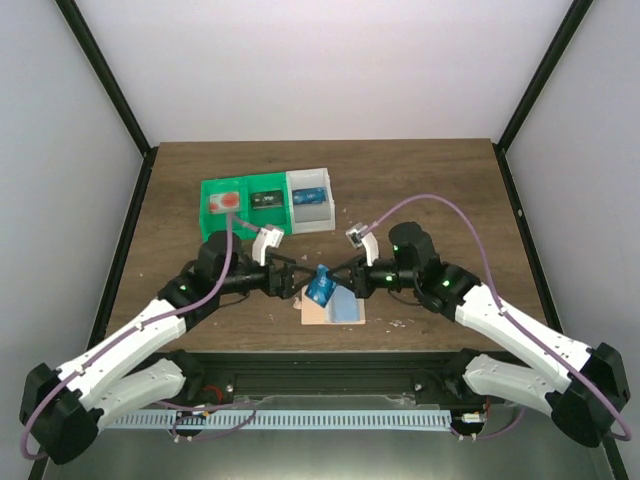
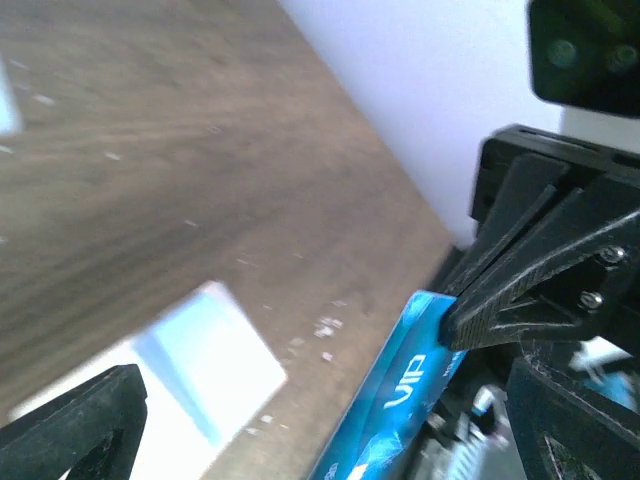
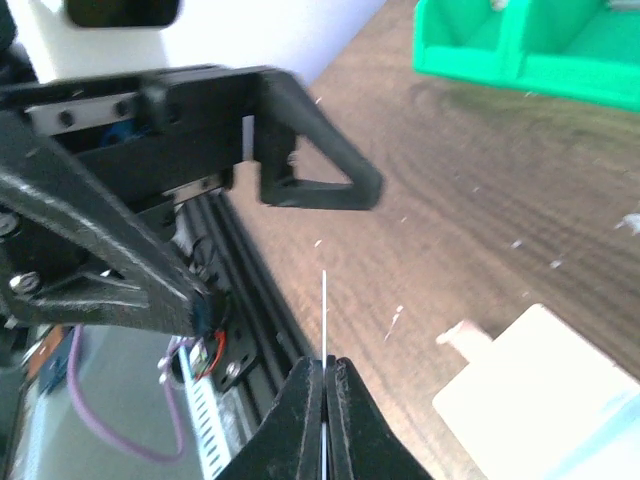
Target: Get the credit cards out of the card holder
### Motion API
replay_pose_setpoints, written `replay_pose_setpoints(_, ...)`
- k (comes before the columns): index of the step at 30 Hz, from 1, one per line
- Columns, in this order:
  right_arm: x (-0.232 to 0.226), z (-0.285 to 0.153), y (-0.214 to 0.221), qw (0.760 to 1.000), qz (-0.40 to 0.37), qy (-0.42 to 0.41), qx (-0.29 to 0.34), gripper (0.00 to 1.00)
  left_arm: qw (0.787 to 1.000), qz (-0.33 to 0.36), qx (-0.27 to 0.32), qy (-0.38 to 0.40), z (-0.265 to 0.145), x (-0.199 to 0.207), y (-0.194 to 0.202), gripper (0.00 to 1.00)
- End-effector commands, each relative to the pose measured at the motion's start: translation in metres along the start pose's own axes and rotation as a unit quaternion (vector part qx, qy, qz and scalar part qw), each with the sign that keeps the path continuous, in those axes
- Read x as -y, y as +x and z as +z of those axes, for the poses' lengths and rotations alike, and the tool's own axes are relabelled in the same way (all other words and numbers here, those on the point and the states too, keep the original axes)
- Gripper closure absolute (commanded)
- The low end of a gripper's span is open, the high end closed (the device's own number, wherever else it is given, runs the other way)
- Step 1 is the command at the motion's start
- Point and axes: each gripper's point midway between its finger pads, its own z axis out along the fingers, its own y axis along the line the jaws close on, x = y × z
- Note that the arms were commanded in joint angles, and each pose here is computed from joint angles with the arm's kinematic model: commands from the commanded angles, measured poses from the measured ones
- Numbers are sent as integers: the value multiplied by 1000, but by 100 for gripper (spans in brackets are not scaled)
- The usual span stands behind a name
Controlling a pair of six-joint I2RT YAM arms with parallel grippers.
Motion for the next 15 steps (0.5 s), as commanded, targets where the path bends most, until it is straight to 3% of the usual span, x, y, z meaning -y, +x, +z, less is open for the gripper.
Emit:
replay_pose_setpoints(1,28,2,-38,994,12,75,84,100,981,21,60,-185,-30,-49,-23,0)
replay_pose_setpoints(6,52,6,-68,980,26,122,155,99,953,33,95,-286,-60,-69,-38,0)
replay_pose_setpoints(15,104,27,-125,941,84,186,270,99,939,52,130,-315,-84,-67,-46,0)
